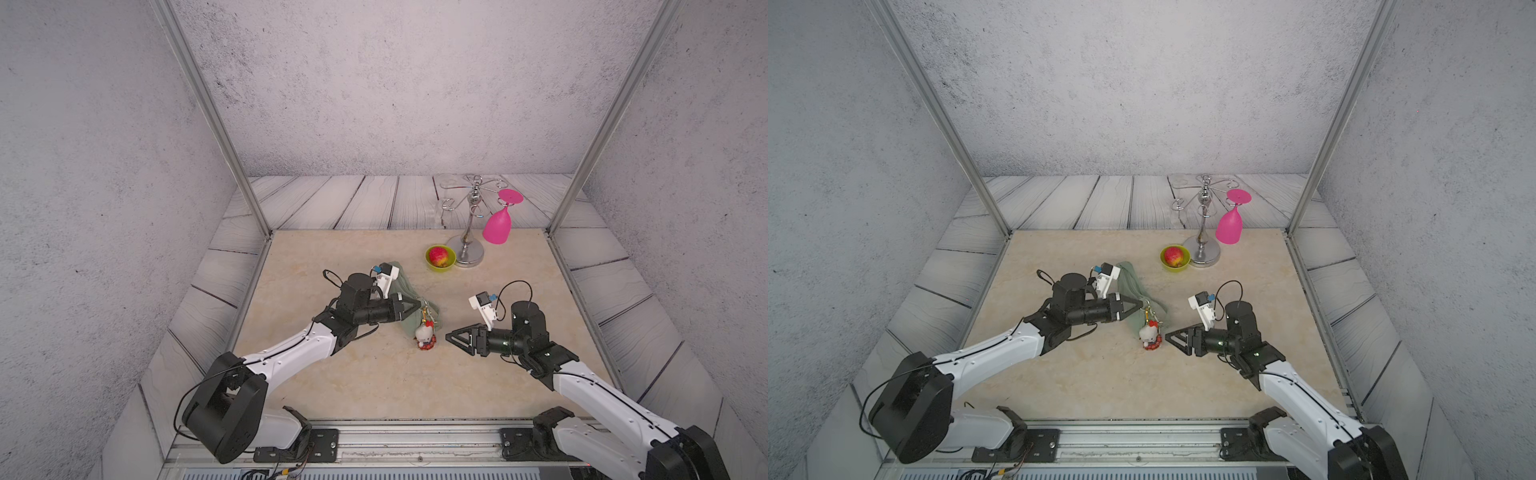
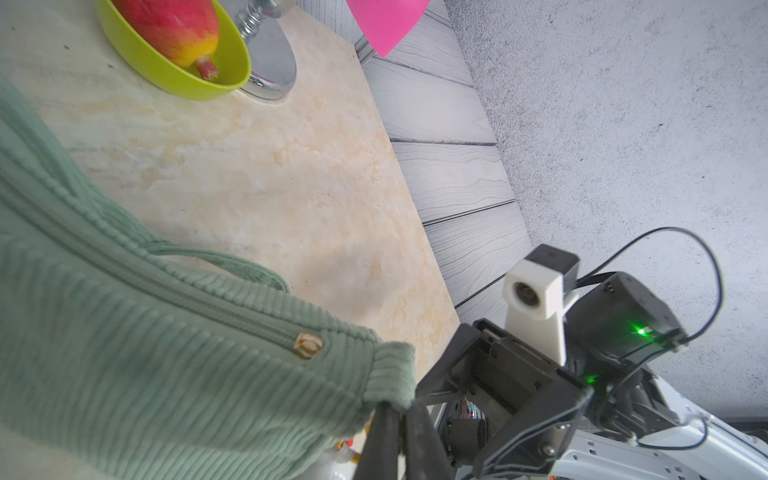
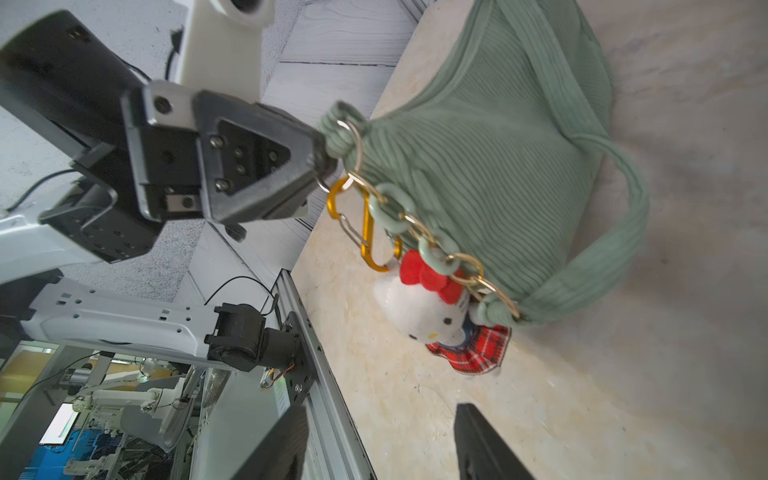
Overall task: Remove the decoration from the bag
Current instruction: Adjust the decoration item in the bag.
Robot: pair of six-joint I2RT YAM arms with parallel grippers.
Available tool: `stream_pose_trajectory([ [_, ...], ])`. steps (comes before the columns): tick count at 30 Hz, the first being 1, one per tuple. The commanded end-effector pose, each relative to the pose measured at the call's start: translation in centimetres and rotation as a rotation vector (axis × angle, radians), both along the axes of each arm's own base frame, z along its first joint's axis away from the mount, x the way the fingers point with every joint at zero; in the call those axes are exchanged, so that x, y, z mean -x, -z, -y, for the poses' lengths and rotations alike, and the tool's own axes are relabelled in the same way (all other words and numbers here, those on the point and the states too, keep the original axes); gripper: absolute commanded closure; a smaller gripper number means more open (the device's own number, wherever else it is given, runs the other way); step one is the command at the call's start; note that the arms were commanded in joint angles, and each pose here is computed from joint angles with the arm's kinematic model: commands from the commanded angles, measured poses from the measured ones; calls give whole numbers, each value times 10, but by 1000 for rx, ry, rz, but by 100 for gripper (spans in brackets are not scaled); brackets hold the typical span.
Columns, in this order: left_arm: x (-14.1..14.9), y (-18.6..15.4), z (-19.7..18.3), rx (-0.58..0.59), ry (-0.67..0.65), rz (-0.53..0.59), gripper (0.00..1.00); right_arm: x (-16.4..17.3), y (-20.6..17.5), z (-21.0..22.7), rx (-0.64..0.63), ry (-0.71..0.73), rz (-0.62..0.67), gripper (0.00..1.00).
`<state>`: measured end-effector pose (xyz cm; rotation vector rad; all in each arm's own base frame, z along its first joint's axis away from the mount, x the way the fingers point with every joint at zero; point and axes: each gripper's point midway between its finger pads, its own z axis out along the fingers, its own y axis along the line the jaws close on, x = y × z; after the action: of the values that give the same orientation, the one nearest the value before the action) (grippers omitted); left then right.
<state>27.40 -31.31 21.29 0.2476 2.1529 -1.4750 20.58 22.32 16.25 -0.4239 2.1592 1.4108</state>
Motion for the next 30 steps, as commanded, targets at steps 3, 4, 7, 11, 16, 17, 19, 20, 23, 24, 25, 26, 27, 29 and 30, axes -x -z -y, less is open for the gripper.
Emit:
stream_pose_trajectory([
  [3, 1, -50, 4, 90, 35, 86, 100, -6, -10, -11, -71, -25, 23, 38],
  [4, 1, -51, 4, 94, 38, 85, 100, -7, -10, -13, -76, -31, 23, 38],
  [7, 1, -56, 6, 107, 43, 82, 100, -12, -12, -19, -86, -38, 30, 38],
  [11, 1, -58, 6, 112, 43, 85, 100, -19, -15, -29, -97, -52, 38, 38],
  [16, -1, -54, 6, 104, 37, 79, 100, -26, -16, -43, -114, -79, 33, 38],
  [17, -1, -53, 6, 102, 37, 77, 100, -26, -16, -47, -115, -86, 32, 38],
  [19, -2, -49, 6, 98, 31, 73, 100, -27, -15, -52, -120, -96, 27, 39],
  [20, -3, -47, 6, 94, 27, 72, 100, -27, -14, -54, -120, -98, 24, 39],
  [23, -7, -40, 5, 80, 9, 73, 100, -27, -11, -59, -120, -108, 12, 43],
  [24, -8, -38, 5, 78, 3, 73, 100, -26, -9, -60, -118, -109, 7, 49],
  [25, -9, -37, 5, 76, -1, 74, 100, -25, -7, -61, -116, -111, 2, 60],
  [26, -10, -35, 5, 75, -5, 75, 100, -24, -4, -61, -113, -108, -4, 67],
  [27, -11, -34, 5, 74, -8, 75, 100, -23, -1, -60, -109, -102, -10, 76],
  [29, -12, -31, 4, 68, -13, 75, 100, -21, 4, -57, -102, -86, -18, 91],
  [30, -12, -30, 4, 66, -16, 76, 100, -20, 5, -56, -102, -80, -21, 98],
])
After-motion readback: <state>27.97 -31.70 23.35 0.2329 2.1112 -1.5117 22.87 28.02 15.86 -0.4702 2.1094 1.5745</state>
